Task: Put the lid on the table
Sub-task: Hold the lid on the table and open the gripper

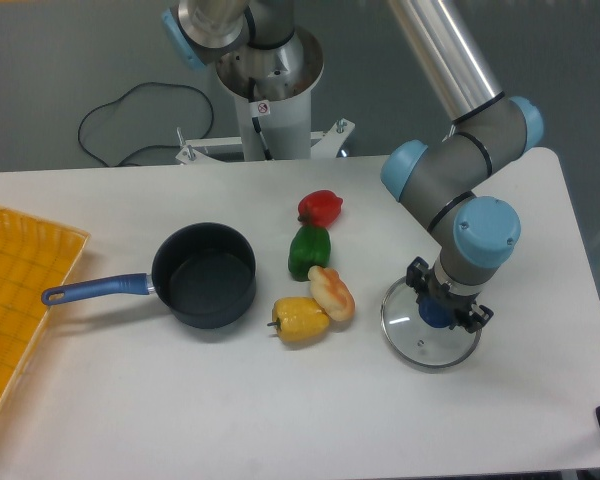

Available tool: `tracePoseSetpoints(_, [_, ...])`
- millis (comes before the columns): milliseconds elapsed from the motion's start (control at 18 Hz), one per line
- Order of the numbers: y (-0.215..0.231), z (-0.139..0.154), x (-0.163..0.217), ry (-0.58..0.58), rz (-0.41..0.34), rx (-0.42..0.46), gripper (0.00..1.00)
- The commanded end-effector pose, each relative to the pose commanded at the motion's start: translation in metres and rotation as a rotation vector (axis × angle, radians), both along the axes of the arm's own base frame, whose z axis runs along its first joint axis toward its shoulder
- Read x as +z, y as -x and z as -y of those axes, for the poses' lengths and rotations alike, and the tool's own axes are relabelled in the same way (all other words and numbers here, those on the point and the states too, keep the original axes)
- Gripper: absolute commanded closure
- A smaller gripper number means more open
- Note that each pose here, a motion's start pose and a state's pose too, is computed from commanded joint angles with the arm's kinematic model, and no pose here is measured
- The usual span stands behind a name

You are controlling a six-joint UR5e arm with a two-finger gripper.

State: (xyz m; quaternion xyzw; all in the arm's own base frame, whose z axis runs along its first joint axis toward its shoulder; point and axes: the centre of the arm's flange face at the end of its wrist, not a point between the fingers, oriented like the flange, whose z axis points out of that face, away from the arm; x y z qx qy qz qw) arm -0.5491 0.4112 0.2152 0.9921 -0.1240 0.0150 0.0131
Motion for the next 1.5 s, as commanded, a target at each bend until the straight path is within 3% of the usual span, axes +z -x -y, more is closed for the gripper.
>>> tracePoseSetpoints(611, [-0.0005, -0.0009, -0.0035, 0.001, 0.003, -0.003, 0.51])
tracePoseSetpoints(1000, [-0.0006, -0.0020, -0.0031, -0.003, -0.005, -0.005, 0.32])
tracePoseSetpoints(1500, [0.0009, -0.0026, -0.0071, -0.003, -0.010, -0.005, 0.28])
